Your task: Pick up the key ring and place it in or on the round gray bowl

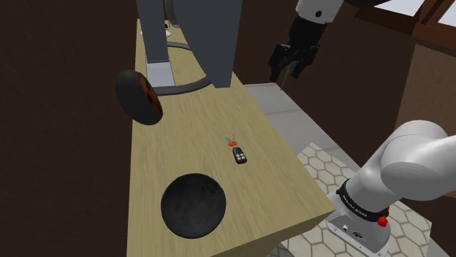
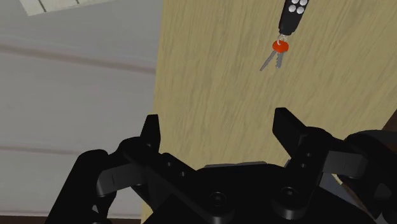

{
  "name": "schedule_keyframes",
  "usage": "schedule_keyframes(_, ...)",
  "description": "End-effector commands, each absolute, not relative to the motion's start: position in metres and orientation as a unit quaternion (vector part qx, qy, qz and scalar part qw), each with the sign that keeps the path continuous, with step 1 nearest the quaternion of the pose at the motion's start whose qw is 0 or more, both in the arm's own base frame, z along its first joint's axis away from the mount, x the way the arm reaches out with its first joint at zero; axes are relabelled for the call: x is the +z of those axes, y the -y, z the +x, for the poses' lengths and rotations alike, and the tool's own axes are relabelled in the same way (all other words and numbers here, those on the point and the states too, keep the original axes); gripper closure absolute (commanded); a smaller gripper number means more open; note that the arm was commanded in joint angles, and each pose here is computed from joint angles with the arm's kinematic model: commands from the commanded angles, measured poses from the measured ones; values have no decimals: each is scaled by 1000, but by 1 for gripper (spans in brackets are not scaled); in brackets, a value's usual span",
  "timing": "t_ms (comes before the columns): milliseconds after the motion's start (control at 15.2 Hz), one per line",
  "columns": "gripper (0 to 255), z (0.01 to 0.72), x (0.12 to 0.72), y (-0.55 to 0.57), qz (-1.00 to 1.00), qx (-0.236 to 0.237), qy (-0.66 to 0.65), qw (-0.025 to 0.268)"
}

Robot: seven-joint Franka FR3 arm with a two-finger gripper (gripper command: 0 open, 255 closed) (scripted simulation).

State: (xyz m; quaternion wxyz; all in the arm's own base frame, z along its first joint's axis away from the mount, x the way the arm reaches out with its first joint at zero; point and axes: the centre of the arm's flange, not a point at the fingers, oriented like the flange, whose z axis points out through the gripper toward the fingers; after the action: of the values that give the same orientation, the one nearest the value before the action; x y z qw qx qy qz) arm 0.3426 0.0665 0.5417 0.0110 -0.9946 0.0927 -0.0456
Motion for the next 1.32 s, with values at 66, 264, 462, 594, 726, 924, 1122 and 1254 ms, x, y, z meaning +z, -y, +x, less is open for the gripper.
schedule_keyframes(66, 0, 343, 511, -95, -994, -38, -99, 11)
schedule_keyframes(264, 0, 345, 483, -122, -994, -30, -104, 10)
schedule_keyframes(462, 0, 347, 454, -149, -994, -21, -109, 10)
schedule_keyframes(594, 0, 349, 435, -167, -993, -16, -113, 10)
schedule_keyframes(726, 0, 350, 416, -185, -993, -11, -116, 10)
schedule_keyframes(924, 0, 352, 388, -213, -993, -3, -122, 9)
schedule_keyframes(1122, 0, 352, 368, -221, -992, 0, -123, 9)
schedule_keyframes(1254, 0, 352, 358, -221, -992, 0, -123, 9)
